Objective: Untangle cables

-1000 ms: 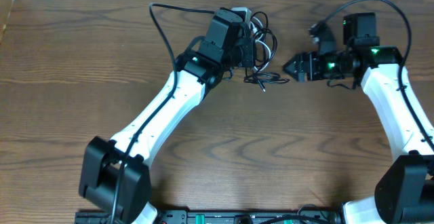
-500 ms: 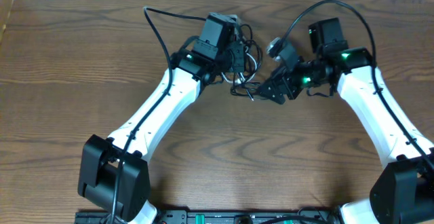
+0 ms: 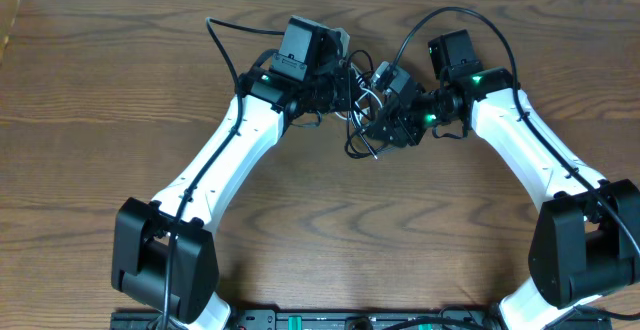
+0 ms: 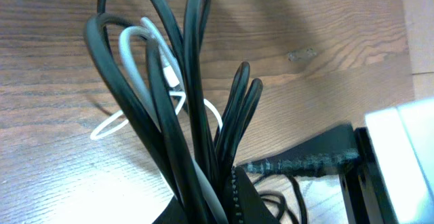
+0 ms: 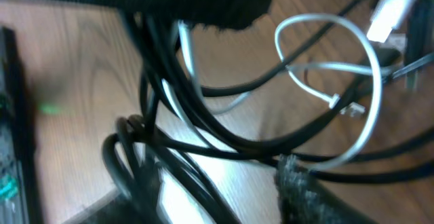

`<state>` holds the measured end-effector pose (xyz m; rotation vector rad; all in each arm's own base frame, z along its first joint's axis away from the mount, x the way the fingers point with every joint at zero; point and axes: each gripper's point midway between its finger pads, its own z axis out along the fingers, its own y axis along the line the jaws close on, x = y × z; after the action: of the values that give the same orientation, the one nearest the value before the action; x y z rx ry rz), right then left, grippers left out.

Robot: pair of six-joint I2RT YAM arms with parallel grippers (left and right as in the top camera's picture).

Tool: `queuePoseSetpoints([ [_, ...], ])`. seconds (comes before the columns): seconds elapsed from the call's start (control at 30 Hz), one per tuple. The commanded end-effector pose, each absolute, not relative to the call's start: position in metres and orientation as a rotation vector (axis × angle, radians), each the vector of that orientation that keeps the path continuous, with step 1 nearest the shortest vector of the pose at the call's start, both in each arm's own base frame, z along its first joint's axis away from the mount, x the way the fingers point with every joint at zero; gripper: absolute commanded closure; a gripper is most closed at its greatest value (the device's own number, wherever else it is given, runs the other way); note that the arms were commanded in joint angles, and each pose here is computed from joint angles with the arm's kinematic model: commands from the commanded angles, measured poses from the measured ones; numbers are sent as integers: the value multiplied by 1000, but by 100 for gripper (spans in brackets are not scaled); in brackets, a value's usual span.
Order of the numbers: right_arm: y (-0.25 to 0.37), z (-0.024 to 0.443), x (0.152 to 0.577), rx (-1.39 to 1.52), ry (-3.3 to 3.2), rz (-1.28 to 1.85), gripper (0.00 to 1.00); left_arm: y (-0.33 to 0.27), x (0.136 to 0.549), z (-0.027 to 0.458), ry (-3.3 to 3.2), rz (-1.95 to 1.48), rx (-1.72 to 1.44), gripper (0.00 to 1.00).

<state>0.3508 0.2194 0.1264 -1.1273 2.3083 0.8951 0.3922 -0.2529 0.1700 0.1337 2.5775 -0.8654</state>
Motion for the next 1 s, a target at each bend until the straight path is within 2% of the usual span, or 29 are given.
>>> queuePoseSetpoints([
  [0.0,224,130,345,-1074,2340,967,73,-247,400,181,2550,-910,105,93],
  [0.03,225,130,342,-1066,2352,986,83,-243,404,183,2540,-908,89,93],
  [0.13,229,135,331,-1061,2355,1082,98,-226,422,194,2491,-899,33,92],
  [0.37,243,163,300,-1094,2241,1358,99,-149,473,203,2370,-708,-226,92],
  [0.47,239,167,290,-1116,2253,1364,99,-115,485,203,2334,-623,-313,92],
  [0.57,221,148,293,-1059,2446,1186,99,-89,493,207,2304,-595,-370,93],
  [0.63,196,124,306,-881,2678,941,99,-74,496,211,2287,-586,-400,93],
  [0.73,136,96,330,-417,2942,415,99,-58,496,221,2256,-576,-428,93],
  [0.83,79,90,346,71,2954,-18,99,-51,492,238,2219,-570,-430,92],
  [0.9,63,92,352,239,2908,-108,99,-50,489,250,2194,-567,-408,93],
  [0.97,65,94,361,257,2876,-73,96,-50,483,262,2176,-570,-402,93],
])
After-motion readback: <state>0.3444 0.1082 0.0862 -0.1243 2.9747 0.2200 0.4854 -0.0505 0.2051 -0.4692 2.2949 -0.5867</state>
